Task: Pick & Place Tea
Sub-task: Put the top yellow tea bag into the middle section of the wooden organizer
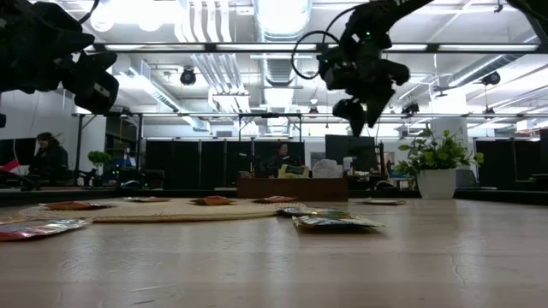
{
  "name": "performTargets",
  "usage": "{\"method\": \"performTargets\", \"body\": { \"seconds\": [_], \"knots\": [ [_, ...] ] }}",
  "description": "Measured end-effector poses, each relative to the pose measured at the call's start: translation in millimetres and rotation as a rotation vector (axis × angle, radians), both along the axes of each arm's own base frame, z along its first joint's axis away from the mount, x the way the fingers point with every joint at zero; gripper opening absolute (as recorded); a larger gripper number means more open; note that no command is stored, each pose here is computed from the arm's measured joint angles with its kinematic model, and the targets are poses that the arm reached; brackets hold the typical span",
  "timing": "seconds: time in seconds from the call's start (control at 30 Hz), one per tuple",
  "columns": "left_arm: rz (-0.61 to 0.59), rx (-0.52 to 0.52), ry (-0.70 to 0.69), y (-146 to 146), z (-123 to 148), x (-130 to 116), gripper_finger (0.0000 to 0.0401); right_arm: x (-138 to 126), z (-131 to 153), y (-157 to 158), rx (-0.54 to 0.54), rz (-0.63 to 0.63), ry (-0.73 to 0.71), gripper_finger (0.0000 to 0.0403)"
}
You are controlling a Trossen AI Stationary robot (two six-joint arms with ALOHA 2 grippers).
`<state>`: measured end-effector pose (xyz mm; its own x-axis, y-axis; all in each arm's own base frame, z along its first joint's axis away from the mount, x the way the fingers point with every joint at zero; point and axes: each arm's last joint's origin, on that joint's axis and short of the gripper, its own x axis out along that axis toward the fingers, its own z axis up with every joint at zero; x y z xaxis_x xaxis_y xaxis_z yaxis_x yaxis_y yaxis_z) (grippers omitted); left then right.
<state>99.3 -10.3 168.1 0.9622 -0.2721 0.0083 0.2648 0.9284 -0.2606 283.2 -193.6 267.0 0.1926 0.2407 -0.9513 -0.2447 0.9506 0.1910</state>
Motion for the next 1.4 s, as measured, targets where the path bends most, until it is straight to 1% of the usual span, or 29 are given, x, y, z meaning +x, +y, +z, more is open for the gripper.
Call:
{"method": "performTargets", "body": {
  "seconds": [0.17,0.33,0.67,0.9,1.07,1.4],
  "knots": [
    [0.0,0.0,0.0,0,0,0,0.0138,-21,-15,12,0.015,0.031,0.026,0.0237],
    [0.0,0.0,0.0,0,0,0,0.0138,-28,-30,16,-0.067,0.041,-0.005,0.0237],
    [0.0,0.0,0.0,0,0,0,0.0138,-31,-64,18,-0.119,0.121,-0.058,0.0237],
    [0.0,0.0,0.0,0,0,0,0.0138,-26,-75,14,-0.208,0.127,-0.124,0.0237],
    [0.0,0.0,0.0,0,0,0,0.0138,-25,-81,13,-0.241,0.144,-0.161,0.0237],
    [0.0,0.0,0.0,0,0,0,0.0138,-29,-96,15,-0.25,0.147,-0.175,0.0237]
  ]
}}
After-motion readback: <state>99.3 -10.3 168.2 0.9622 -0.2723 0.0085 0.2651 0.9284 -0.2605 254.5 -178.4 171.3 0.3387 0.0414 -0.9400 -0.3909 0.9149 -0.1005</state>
